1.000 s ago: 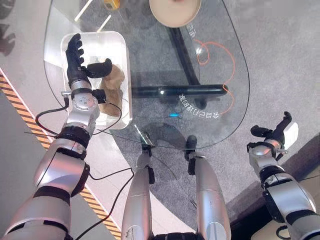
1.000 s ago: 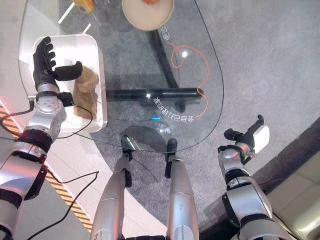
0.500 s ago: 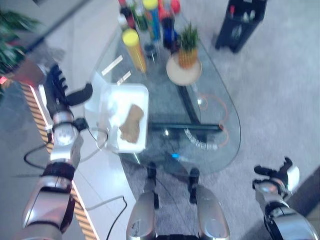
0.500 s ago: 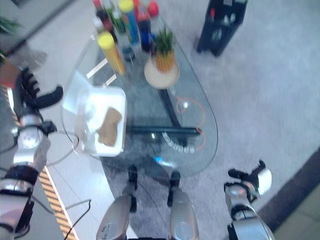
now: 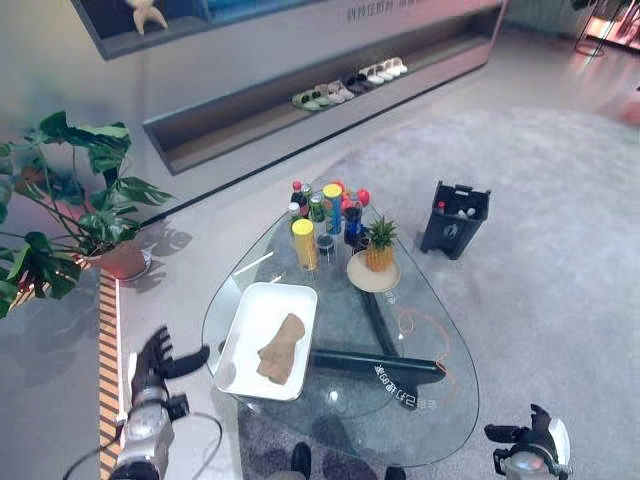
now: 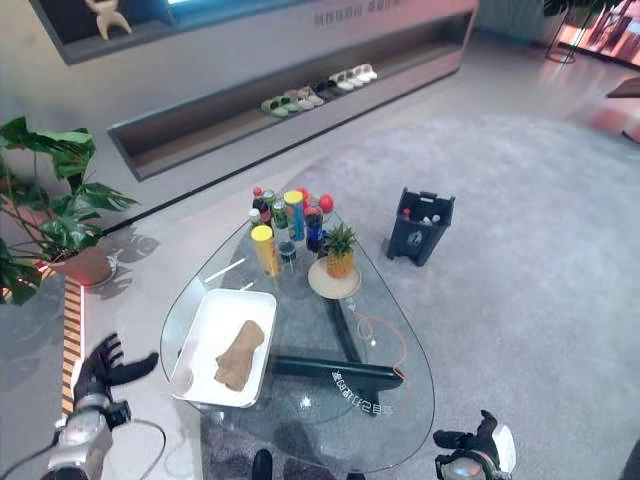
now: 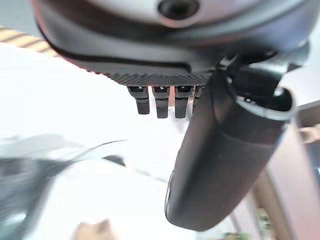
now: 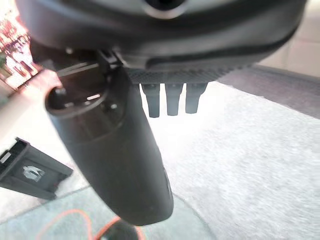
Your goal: Wipe the table with a cloth and put it in the basket.
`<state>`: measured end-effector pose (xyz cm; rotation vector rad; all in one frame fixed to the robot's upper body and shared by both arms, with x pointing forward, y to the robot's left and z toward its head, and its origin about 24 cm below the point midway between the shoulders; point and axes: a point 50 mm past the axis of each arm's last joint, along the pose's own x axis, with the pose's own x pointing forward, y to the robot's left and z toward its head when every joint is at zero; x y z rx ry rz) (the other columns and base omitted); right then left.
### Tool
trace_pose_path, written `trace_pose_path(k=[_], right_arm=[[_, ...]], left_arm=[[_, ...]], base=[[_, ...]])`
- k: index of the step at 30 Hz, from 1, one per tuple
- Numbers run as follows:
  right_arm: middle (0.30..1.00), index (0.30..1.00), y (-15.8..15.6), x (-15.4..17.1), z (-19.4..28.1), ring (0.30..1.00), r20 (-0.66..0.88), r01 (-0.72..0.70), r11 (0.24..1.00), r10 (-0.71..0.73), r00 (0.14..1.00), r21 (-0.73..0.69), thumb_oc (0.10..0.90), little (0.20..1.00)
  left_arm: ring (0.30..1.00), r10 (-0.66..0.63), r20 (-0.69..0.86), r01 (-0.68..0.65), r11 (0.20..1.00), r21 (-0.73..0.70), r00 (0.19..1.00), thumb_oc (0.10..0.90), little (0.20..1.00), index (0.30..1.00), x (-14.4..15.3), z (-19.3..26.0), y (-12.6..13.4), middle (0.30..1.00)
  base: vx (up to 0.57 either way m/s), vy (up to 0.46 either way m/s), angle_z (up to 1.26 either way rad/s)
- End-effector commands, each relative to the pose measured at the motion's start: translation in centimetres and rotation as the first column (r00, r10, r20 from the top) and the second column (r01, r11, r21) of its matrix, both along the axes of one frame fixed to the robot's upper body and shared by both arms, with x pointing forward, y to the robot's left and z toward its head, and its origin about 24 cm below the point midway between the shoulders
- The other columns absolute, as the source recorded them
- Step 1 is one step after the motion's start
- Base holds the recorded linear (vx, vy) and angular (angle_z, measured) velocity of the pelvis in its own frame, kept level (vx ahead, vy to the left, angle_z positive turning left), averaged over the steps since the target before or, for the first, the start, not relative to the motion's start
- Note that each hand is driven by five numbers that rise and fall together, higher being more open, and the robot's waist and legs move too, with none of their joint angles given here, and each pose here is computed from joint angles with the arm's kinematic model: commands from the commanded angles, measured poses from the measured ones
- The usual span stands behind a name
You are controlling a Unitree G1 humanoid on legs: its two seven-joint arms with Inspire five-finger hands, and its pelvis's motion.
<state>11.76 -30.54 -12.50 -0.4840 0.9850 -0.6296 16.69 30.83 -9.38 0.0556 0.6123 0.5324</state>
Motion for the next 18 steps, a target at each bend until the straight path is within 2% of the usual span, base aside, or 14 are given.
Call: trace_pose_path(k=[1,7,8,10,11,12,14,18], right_arm=[[0.900,0.900,-1.0,-0.7,0.1,0.900,-0.072,-0.068,0.998,0.067,0.995,-0.015,0.800,0.900],[0.900,0.900,0.0,-2.9,-1.3,0.900,-0.243,-0.086,0.989,0.113,0.963,0.119,0.800,0.900],[0.900,0.900,0.4,-3.7,-1.8,0.900,-0.312,-0.077,0.981,0.131,0.941,0.181,0.800,0.900],[0.900,0.900,0.9,-4.3,-2.2,0.900,-0.367,-0.083,0.970,0.164,0.916,0.227,0.800,0.900],[0.900,0.900,1.3,-4.9,-2.5,0.900,-0.428,-0.084,0.957,0.202,0.881,0.279,0.800,0.900],[0.900,0.900,1.4,-5.0,-2.5,0.900,-0.438,-0.087,0.954,0.212,0.873,0.288,0.800,0.900],[0.900,0.900,1.9,-5.1,-2.7,0.900,-0.469,-0.102,0.941,0.253,0.846,0.323,0.800,0.900],[0.900,0.900,2.3,-4.8,-2.8,0.900,-0.477,-0.123,0.931,0.286,0.831,0.345,0.800,0.900]], left_arm=[[0.900,0.013,0.082,-0.017,0.998,0.057,0.997,0.800,0.900,0.900,2.0,1.9,1.8,0.900],[0.900,-0.049,-0.241,0.042,0.999,-0.034,0.969,0.800,0.900,0.900,-2.9,-2.6,-0.3,0.900],[0.900,-0.089,-0.371,0.056,0.994,-0.099,0.924,0.800,0.900,0.900,-4.9,-3.9,-1.0,0.900],[0.900,-0.138,-0.454,0.094,0.988,-0.120,0.880,0.800,0.900,0.900,-6.0,-4.6,-1.6,0.900],[0.900,-0.209,-0.518,0.131,0.974,-0.184,0.830,0.800,0.900,0.900,-6.8,-5.2,-2.4,0.900],[0.900,-0.231,-0.531,0.148,0.970,-0.195,0.815,0.800,0.900,0.900,-6.9,-5.3,-2.6,0.900],[0.900,-0.325,-0.601,0.185,0.941,-0.284,0.730,0.800,0.900,0.900,-7.9,-6.0,-3.7,0.900],[0.900,-0.335,-0.634,0.192,0.939,-0.286,0.697,0.800,0.900,0.900,-8.3,-6.2,-4.0,0.900]], base=[[0.04,-0.009,0.00],[0.01,-0.001,0.00],[0.00,0.000,0.00],[0.04,0.025,-0.01],[0.04,0.027,-0.02],[0.05,0.037,-0.01],[0.04,0.029,0.00],[0.04,0.007,-0.02]])
